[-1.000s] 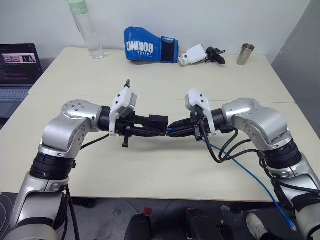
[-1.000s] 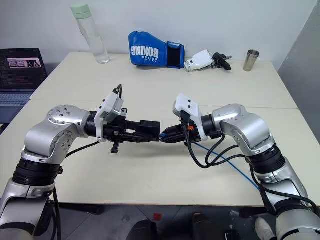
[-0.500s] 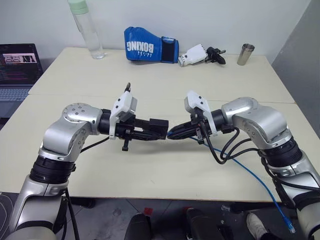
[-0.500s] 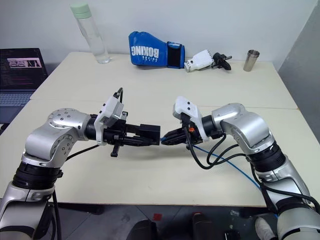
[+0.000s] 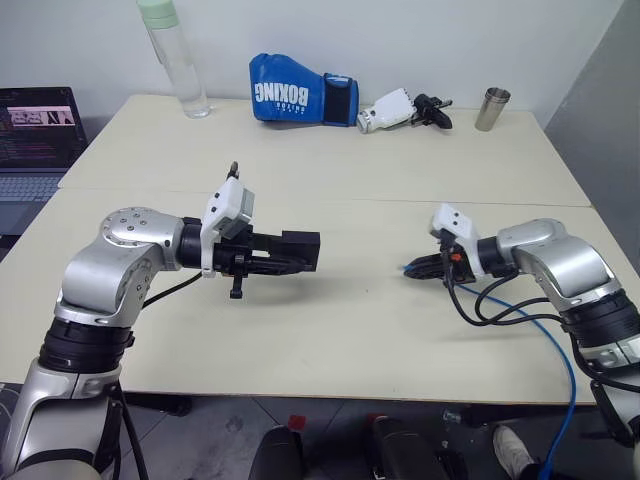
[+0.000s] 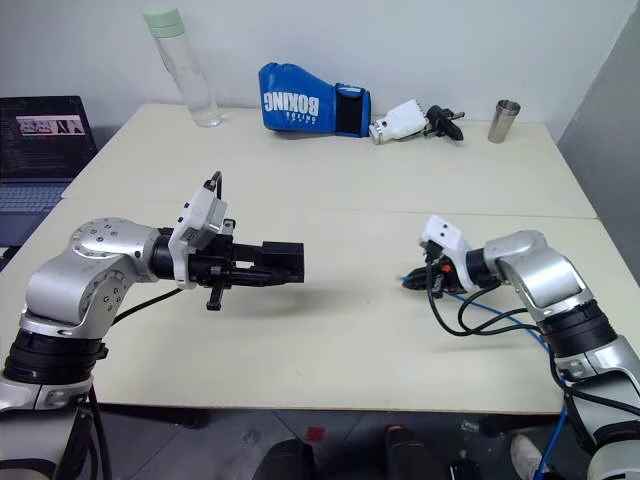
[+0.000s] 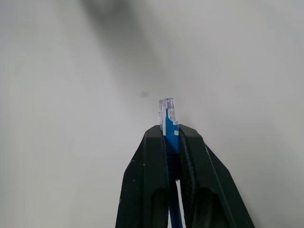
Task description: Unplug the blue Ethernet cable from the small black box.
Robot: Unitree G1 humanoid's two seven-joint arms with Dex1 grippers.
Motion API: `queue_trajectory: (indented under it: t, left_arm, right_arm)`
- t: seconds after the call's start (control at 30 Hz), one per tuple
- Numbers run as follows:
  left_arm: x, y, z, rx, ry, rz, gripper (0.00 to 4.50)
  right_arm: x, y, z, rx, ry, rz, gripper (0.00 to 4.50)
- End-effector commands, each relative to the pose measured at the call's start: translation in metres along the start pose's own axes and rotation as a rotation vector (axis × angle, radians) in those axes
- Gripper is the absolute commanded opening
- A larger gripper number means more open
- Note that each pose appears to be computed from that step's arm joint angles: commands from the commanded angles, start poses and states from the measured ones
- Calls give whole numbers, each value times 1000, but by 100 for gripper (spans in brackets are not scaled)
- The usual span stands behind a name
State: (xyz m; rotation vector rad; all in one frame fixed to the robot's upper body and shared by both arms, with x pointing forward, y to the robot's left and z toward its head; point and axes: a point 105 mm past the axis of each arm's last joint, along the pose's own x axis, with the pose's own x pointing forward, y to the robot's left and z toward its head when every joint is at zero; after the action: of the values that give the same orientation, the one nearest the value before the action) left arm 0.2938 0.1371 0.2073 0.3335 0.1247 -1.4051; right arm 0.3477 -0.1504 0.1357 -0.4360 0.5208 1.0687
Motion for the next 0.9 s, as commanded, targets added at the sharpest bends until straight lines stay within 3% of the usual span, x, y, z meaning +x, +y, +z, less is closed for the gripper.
queue_trajectory:
  t: [0.03,0.2,0.37,0.63,0.8,0.9]
  left_arm:
    - [-1,-2,12,42,-29,8,79]
    - [1,0,11,31,-37,21,79]
    - [-1,2,8,11,-49,56,79]
    - [-9,29,-3,-43,-123,306,79]
    - [-18,70,-39,-89,-121,658,79]
    - [-22,88,-52,-116,-126,781,79]
  right_arm:
    - [-2,-4,1,-43,-28,-40,3]
    - [6,-3,-4,-32,-34,-53,155]
    - [7,-1,-3,-29,-38,-43,273]
    - [-6,31,47,-143,-156,98,439]
    - [5,52,98,-225,-270,115,450]
    - [10,57,114,-228,-298,117,450]
